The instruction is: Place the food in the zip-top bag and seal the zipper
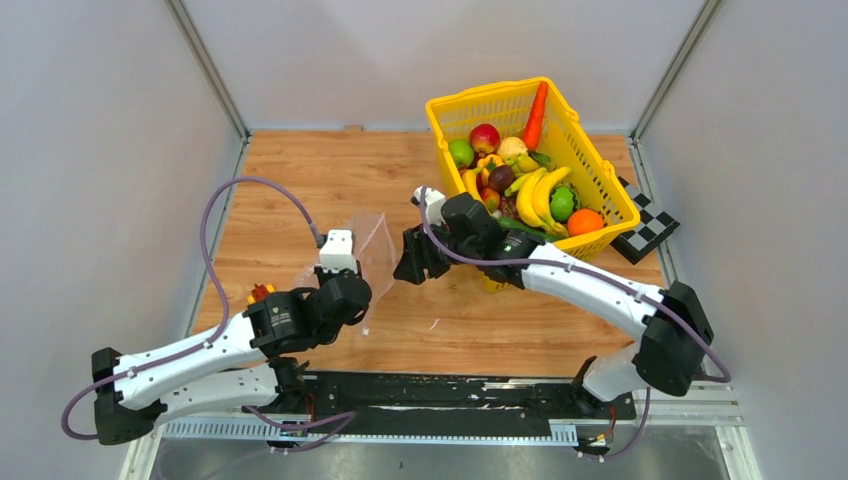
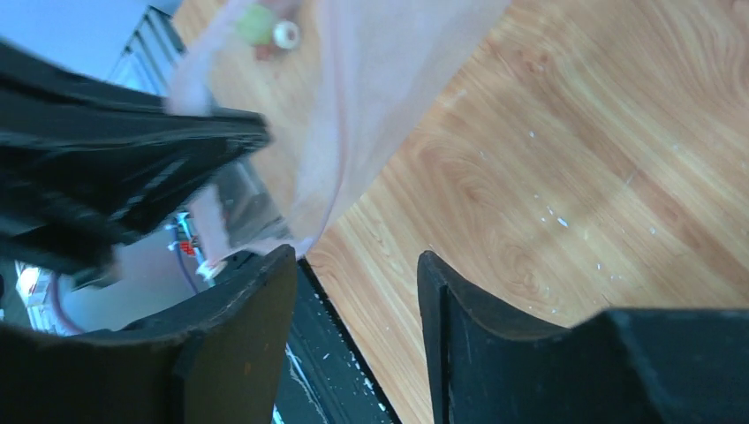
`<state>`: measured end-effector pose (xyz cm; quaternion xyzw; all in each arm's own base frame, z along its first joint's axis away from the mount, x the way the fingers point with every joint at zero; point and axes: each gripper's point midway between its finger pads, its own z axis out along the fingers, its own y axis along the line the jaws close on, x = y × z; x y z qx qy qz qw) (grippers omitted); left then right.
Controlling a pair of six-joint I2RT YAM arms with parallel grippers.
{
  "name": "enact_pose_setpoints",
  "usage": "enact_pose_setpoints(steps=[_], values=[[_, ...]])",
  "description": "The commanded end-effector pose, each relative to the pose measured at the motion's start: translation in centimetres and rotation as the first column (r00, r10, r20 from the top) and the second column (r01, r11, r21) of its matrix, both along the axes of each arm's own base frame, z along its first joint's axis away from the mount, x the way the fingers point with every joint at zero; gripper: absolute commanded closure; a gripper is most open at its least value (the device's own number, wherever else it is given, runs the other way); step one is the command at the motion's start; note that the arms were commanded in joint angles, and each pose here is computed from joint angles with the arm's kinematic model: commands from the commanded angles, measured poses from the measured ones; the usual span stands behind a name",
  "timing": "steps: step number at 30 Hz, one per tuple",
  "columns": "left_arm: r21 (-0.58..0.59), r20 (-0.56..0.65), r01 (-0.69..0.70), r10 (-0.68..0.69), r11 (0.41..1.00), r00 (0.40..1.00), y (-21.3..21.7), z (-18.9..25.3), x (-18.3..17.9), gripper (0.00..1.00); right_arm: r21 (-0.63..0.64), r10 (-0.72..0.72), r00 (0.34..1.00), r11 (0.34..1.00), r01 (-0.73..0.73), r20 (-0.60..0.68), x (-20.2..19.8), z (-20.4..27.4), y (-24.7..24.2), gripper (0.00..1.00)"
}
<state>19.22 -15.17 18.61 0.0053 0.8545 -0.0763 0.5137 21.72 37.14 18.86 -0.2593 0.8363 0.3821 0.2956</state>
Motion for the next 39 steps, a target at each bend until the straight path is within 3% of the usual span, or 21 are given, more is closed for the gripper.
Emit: enact_pose_setpoints(steps=[1,6,10,15,20,23,26,32,37,39], values=[[-0.049,0.022,-0.004,0.005,0.999,1.000,-1.0,0.7,0.5,1.00,0.113,0.098,0.982,0.987,-0.117,0.162,-1.5,8.0,-0.5,0.44],[-0.068,0.017,0.037,-0.036,0.997,0.999,-2.3,0.5,0.6,1.00,0.079,0.028,0.963,0.996,-0.051,0.270,-1.3,10.6,-3.5,0.41],[-0.070,0.018,0.053,-0.052,0.996,0.998,-2.8,0.7,0.6,1.00,0.078,-0.144,0.895,0.989,0.122,0.421,0.7,13.7,-7.7,0.39],[-0.084,0.015,0.078,-0.077,0.993,0.997,-3.3,0.5,0.5,1.00,0.016,-0.381,0.760,0.898,0.440,0.526,5.6,15.3,-15.5,0.45],[-0.090,0.014,0.107,-0.106,0.990,0.994,-3.8,0.5,0.4,1.00,-0.071,-0.515,0.707,0.782,0.619,0.484,11.2,12.4,-22.5,0.42],[-0.095,0.011,0.119,-0.119,0.988,0.993,-4.1,0.3,0.3,1.00,-0.101,-0.555,0.719,0.758,0.644,0.418,13.7,9.3,-25.0,0.37],[-0.092,0.007,0.141,-0.141,0.986,0.990,-4.5,0.2,0.2,1.00,-0.106,-0.563,0.767,0.781,0.616,0.309,15.3,6.6,-26.0,0.33],[-0.082,-0.004,0.170,-0.171,0.982,0.985,-5.1,-0.1,0.1,1.00,-0.112,-0.555,0.779,0.789,0.605,0.292,18.2,3.9,-27.4,0.31],[-0.076,-0.007,0.184,-0.186,0.980,0.983,-5.2,-0.3,0.0,1.00,-0.168,-0.567,0.797,0.782,0.601,0.209,19.4,0.5,-28.0,0.37],[-0.073,-0.008,0.185,-0.187,0.980,0.982,-5.2,-0.3,0.1,1.00,-0.179,-0.547,0.819,0.800,0.573,0.173,19.4,-0.5,-27.6,0.44]])
